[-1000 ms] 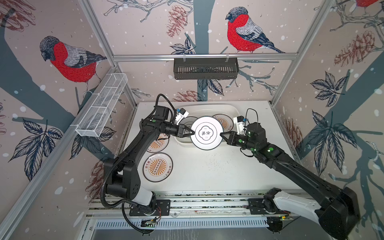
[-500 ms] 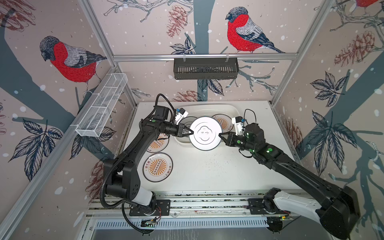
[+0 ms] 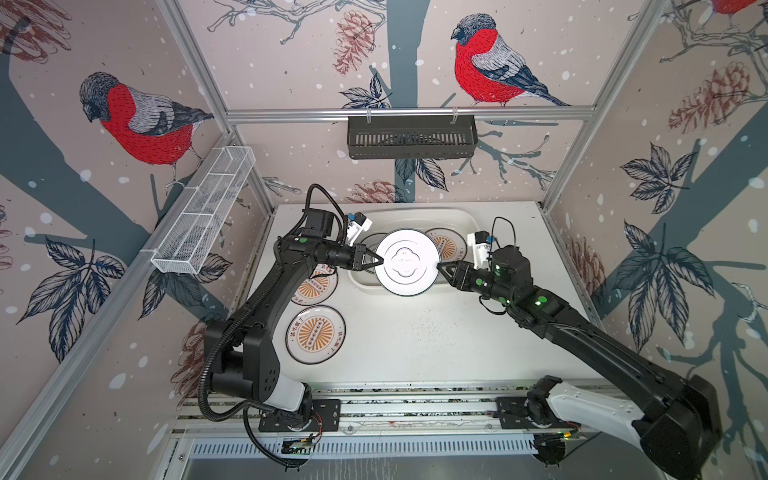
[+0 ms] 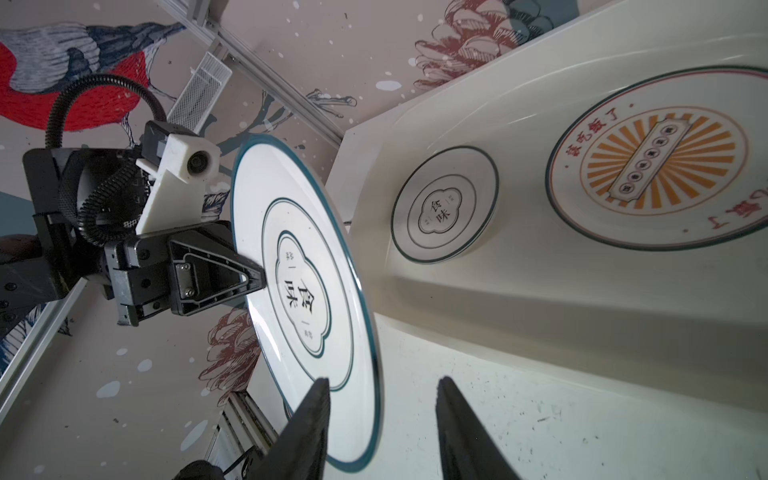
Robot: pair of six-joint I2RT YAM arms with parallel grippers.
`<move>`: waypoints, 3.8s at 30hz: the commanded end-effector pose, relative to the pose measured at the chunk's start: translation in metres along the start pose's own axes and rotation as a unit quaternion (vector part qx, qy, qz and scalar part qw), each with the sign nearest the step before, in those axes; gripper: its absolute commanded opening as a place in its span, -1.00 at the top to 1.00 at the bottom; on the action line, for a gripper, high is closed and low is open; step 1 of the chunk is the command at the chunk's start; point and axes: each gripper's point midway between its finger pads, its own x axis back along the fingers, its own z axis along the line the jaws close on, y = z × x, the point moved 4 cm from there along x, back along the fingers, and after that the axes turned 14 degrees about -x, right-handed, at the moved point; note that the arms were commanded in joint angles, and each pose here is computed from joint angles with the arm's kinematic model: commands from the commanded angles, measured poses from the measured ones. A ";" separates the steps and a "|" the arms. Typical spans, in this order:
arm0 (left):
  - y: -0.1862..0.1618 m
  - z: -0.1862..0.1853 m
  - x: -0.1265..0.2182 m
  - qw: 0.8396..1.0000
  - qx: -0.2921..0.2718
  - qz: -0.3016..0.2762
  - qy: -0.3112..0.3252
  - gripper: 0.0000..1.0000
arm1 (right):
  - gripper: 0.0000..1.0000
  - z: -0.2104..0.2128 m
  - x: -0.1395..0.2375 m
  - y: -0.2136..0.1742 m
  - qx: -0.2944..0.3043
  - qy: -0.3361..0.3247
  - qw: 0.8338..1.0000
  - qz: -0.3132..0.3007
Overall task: Place the plates into the plastic bin on the countertop
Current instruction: 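Open and withdraw the right gripper while the left gripper carries the plate over the bin, then lower the cloud-motif plate with the left gripper onto the sunburst plate in the bin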
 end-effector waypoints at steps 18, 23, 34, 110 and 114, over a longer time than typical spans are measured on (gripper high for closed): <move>0.076 0.100 -0.042 0.991 0.100 -0.068 0.064 1.00 | 0.11 -0.035 0.065 0.008 -0.079 -0.066 0.992 -0.075; 0.083 0.118 -0.063 0.985 0.119 -0.086 0.093 1.00 | 0.11 -0.040 0.065 0.011 -0.089 -0.084 0.990 -0.065; 0.082 0.150 -0.132 0.981 0.140 -0.070 0.113 1.00 | 0.11 -0.057 0.058 0.007 -0.110 -0.091 0.988 -0.058; 0.052 0.157 -0.245 0.984 0.164 -0.009 0.070 0.41 | 0.11 -0.097 0.055 0.006 -0.156 -0.087 0.982 -0.051; 0.051 0.157 -0.244 0.984 0.165 -0.008 0.070 0.29 | 0.11 -0.097 0.054 0.005 -0.157 -0.087 0.983 -0.051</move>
